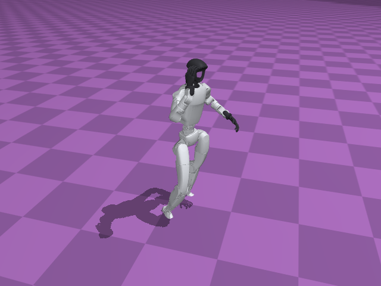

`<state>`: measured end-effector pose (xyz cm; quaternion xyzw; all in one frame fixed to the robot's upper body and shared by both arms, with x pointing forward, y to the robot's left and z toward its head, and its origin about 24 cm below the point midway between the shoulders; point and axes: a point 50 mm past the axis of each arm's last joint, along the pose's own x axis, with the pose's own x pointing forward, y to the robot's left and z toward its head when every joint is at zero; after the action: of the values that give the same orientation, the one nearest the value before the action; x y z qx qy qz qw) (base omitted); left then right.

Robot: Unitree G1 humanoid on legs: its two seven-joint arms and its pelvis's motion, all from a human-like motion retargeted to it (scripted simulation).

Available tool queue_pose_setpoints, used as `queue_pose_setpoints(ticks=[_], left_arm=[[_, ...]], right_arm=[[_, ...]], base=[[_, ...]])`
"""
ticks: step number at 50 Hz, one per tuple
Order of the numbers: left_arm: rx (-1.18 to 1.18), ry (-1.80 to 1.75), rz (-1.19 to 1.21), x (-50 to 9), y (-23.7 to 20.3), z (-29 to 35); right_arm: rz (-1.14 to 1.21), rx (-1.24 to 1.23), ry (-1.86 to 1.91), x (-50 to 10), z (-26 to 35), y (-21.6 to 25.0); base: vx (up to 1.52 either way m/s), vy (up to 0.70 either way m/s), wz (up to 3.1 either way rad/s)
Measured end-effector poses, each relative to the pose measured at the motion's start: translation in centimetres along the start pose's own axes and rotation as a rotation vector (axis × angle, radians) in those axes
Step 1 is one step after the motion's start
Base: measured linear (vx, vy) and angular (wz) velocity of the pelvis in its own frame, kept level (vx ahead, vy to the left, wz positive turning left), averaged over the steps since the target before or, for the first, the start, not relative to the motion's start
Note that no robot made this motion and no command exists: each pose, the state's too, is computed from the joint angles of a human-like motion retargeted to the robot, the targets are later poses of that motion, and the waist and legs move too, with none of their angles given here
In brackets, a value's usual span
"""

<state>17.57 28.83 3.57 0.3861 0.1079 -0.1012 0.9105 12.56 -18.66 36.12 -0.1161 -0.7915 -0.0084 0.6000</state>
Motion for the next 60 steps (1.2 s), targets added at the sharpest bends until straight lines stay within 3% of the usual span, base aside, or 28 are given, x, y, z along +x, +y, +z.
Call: queue_pose_setpoints(ticks=[5,12,26,47,60], left_arm=[[-0.146,0.188,0.046,-3.8,-1.8,-3.8],[-0.25,0.178,0.124,-4.3,-2.0,-3.6],[-0.105,0.021,0.256,-0.5,2.0,0.2],[0.031,-0.035,0.335,2.5,3.5,2.0],[0.024,0.043,0.395,-0.1,5.0,0.1]], right_arm=[[-0.085,-0.046,-0.191,3.2,1.1,-0.7],[-0.065,-0.049,-0.208,4.5,0.5,-0.3],[0.105,-0.131,-0.151,3.3,0.4,2.0],[0.184,-0.16,-0.167,3.9,0.0,4.0],[0.213,-0.095,-0.046,5.1,-3.1,3.1]], base=[[0.01,-0.09,0.16],[0.03,-0.08,0.17],[0.02,-0.03,0.03],[0.0,-0.01,0.12],[0.03,-0.09,0.45]])
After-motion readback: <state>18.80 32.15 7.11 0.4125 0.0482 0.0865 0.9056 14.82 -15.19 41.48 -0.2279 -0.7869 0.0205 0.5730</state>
